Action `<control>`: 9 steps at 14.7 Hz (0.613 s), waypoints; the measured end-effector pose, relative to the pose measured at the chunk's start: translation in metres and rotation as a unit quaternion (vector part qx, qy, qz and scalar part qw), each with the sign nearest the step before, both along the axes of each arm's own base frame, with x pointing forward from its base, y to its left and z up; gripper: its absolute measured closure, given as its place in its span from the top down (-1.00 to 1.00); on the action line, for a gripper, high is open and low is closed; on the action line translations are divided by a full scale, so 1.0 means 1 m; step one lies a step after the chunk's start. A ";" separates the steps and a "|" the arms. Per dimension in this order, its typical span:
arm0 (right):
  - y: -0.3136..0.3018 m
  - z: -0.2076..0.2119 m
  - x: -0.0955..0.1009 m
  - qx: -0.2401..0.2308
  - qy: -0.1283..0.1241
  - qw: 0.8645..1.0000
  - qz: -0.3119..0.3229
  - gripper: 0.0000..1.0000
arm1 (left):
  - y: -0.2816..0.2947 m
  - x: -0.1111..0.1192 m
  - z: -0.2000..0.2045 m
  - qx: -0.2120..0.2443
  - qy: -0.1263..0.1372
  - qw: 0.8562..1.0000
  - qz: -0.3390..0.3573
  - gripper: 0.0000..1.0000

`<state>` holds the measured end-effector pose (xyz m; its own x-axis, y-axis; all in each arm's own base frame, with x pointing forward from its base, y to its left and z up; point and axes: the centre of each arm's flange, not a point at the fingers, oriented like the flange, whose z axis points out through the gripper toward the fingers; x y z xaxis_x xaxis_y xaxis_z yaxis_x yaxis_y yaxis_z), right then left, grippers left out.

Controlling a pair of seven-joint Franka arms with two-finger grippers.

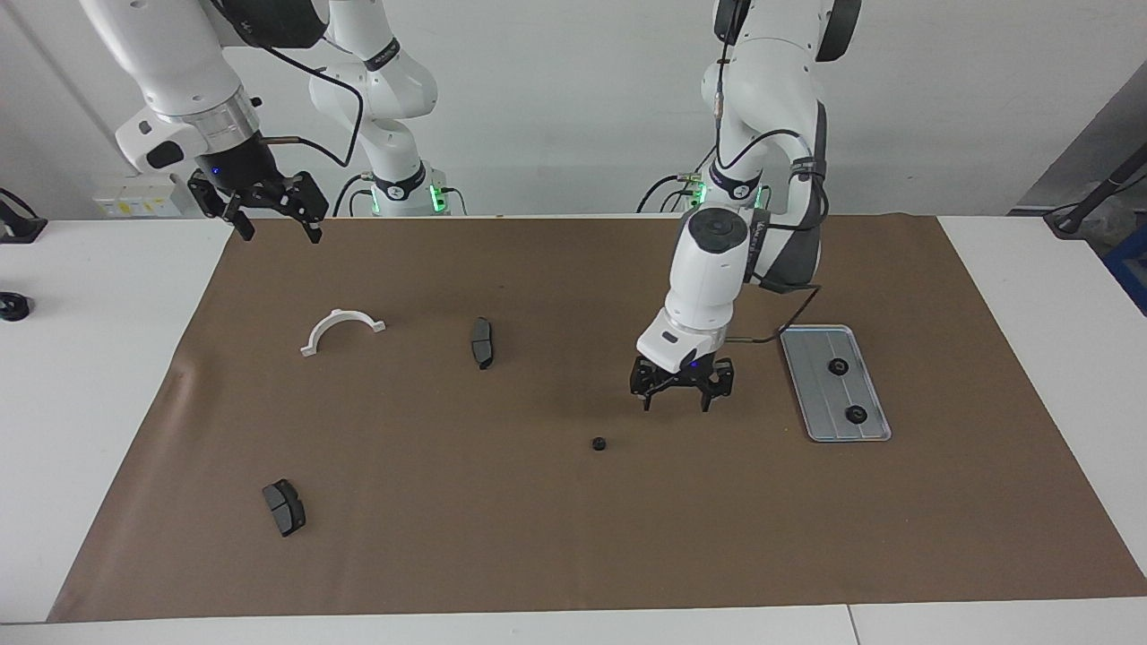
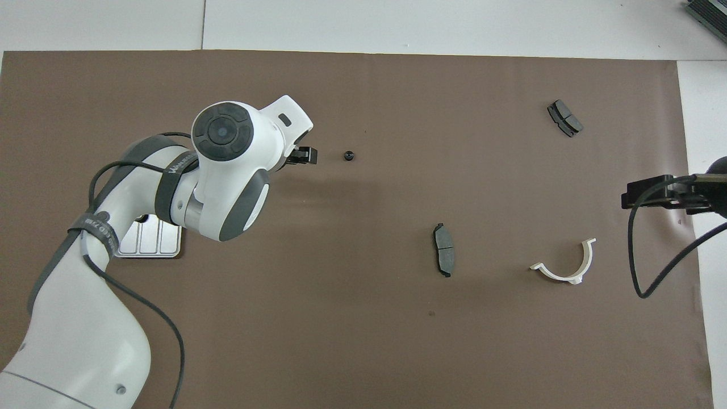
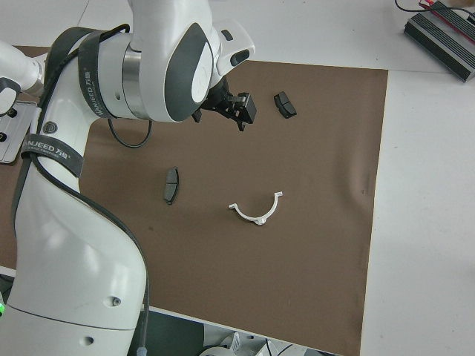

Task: Place bearing gear from tray to pile
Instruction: 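Carry the ring to the table center and open the left gripper, then move the left gripper back over the silver tray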

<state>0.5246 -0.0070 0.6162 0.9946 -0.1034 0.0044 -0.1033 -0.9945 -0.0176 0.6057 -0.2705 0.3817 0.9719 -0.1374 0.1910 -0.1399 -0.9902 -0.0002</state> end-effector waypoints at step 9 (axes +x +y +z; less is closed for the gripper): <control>0.000 0.000 0.000 0.000 0.000 1.000 0.000 1.00 | 0.185 -0.009 0.015 0.033 0.059 0.998 -0.004 1.00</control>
<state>0.5246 -0.0070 0.6162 0.9946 -0.1034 0.0044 -0.1033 -0.9945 -0.0176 0.5965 -0.0857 0.3969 0.9859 -0.1536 0.0659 -0.1506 -0.9874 -0.0488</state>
